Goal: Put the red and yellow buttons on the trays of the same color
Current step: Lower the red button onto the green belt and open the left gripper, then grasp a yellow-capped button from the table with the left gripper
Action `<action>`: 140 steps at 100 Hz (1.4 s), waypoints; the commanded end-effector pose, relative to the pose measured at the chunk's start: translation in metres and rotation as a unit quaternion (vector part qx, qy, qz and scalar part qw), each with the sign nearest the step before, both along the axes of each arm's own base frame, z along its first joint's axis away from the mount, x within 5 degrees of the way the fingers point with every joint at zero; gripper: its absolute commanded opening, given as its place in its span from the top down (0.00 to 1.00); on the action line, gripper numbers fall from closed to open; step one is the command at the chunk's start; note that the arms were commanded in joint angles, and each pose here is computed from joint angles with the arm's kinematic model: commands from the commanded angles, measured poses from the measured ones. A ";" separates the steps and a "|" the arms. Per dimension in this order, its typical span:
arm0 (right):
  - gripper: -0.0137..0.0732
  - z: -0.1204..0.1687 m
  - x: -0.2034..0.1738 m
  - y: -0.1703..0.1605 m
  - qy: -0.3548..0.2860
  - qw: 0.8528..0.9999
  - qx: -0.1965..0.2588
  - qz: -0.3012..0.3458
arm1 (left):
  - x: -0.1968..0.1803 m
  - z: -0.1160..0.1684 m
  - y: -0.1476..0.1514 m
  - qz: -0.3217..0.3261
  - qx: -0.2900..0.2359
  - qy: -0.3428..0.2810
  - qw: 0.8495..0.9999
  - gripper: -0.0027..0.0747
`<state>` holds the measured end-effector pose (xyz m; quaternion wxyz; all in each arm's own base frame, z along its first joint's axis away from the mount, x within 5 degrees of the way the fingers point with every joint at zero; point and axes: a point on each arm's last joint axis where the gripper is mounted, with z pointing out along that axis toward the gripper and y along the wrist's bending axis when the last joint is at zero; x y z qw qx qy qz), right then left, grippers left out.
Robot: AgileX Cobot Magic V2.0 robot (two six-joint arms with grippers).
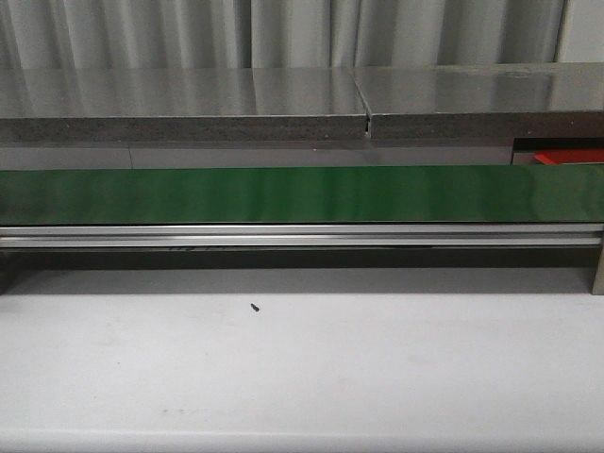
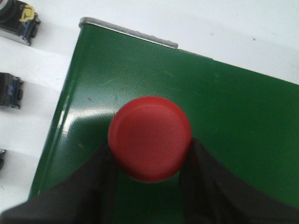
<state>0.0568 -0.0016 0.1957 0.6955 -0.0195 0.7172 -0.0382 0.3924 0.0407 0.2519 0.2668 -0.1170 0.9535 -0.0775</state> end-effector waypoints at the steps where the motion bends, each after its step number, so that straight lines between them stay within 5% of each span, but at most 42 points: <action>1: 0.92 0.008 -0.001 0.000 -0.044 0.999 -0.006 0.003 | -0.001 0.024 -0.001 0.001 0.005 -0.039 0.999 0.92; 10: 0.92 0.008 -0.001 0.000 -0.044 0.999 -0.006 0.003 | -0.001 0.024 -0.001 0.000 0.005 -0.037 0.999 0.74; 27: 0.92 0.008 -0.001 0.000 -0.044 0.999 -0.006 0.003 | -0.002 0.026 -0.004 -0.012 -0.004 -0.042 0.999 0.16; 34: 0.92 0.008 -0.001 0.000 -0.044 0.999 -0.006 0.003 | -0.002 0.031 -0.007 -0.025 -0.016 -0.055 0.998 0.04; 60: 0.92 0.008 -0.001 0.000 -0.044 0.999 -0.006 0.003 | -0.018 0.073 -0.016 -0.042 -0.043 -0.123 0.991 0.13; 91: 0.92 0.008 -0.001 0.000 -0.044 0.999 -0.006 0.003 | -0.063 0.114 0.004 -0.033 0.012 -0.151 0.988 0.14; 111: 0.92 0.008 -0.001 0.000 -0.044 0.999 -0.006 0.003 | -0.099 0.093 0.048 0.027 0.057 -0.085 0.994 0.14; 140: 0.92 0.008 -0.001 0.000 -0.044 0.999 -0.006 0.003 | -0.135 0.041 0.105 0.156 0.045 -0.030 0.986 0.14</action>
